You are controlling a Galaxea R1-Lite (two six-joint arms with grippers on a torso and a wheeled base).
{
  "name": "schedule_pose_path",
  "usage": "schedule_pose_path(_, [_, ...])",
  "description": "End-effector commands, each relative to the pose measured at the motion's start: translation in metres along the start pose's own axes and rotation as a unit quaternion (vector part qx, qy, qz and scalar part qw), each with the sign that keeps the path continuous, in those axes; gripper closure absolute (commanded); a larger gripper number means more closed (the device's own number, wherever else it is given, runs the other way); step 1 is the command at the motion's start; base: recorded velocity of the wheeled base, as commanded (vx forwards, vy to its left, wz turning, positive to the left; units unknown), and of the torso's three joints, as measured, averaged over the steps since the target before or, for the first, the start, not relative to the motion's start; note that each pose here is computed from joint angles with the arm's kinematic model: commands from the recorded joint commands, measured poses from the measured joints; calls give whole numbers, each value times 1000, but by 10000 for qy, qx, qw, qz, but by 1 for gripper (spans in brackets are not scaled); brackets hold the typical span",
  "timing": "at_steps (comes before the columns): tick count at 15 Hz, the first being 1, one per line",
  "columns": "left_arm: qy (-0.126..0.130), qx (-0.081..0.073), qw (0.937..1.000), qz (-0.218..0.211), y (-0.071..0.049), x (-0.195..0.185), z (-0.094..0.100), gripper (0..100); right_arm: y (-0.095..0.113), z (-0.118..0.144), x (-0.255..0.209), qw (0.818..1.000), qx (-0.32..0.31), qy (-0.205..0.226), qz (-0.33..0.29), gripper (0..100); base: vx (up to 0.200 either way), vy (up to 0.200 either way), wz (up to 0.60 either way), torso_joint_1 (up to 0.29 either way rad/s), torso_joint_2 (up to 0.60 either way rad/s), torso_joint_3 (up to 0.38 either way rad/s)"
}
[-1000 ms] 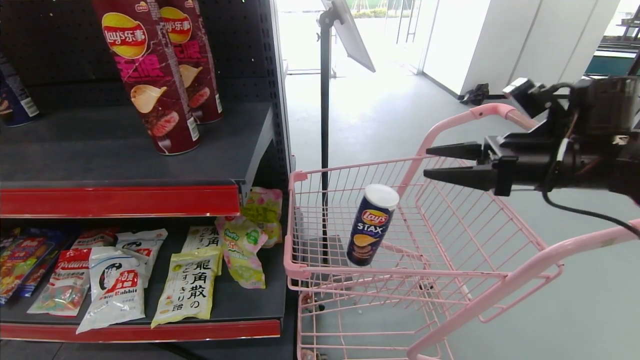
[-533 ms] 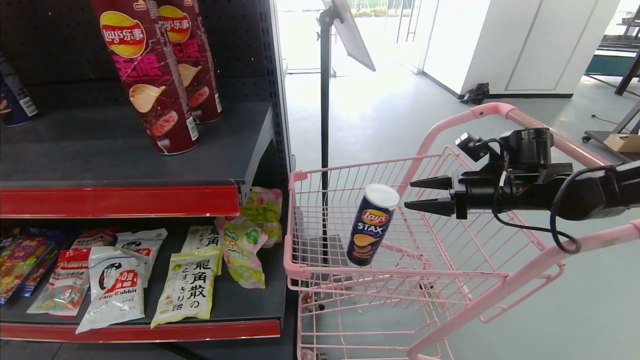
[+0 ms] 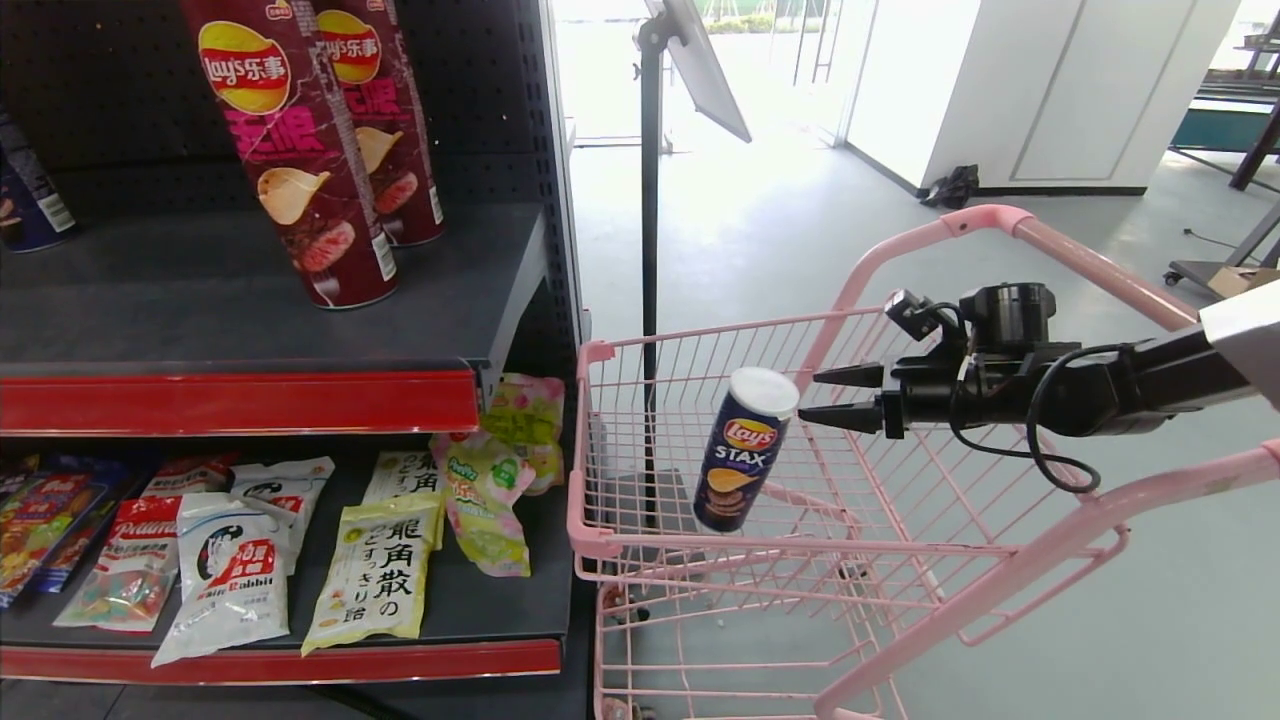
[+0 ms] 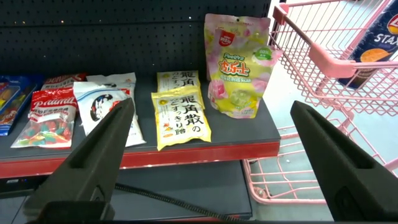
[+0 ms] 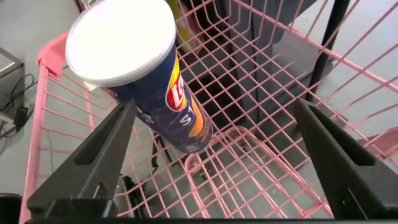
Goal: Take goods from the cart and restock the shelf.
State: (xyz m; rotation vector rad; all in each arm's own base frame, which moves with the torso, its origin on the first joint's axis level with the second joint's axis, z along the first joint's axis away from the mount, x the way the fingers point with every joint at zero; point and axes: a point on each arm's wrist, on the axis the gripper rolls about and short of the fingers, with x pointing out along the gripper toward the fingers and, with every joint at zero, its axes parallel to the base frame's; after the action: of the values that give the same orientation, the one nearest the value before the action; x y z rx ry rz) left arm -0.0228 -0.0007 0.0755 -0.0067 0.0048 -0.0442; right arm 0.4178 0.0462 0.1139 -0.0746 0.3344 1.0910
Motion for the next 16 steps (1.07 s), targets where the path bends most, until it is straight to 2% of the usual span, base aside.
schedule_pose_path(1, [7, -6, 10000, -1, 0, 0, 0, 0, -2, -8, 6, 9999, 74, 60, 47, 0, 0, 0, 0, 0, 0, 0])
schedule_pose_path(5, [7, 2, 10000, -1, 0, 0, 0, 0, 2, -12, 5, 9999, -30, 97, 121, 0, 0, 0, 0, 0, 0, 0])
schedule_pose_path(9, [7, -6, 10000, -1, 0, 0, 0, 0, 15, -13, 6, 9994, -173, 131, 282, 0, 0, 0, 0, 0, 0, 0])
schedule_pose_path(16, [7, -6, 10000, -1, 0, 0, 0, 0, 33, -13, 39, 9966, -390, 191, 704, 0, 0, 0, 0, 0, 0, 0])
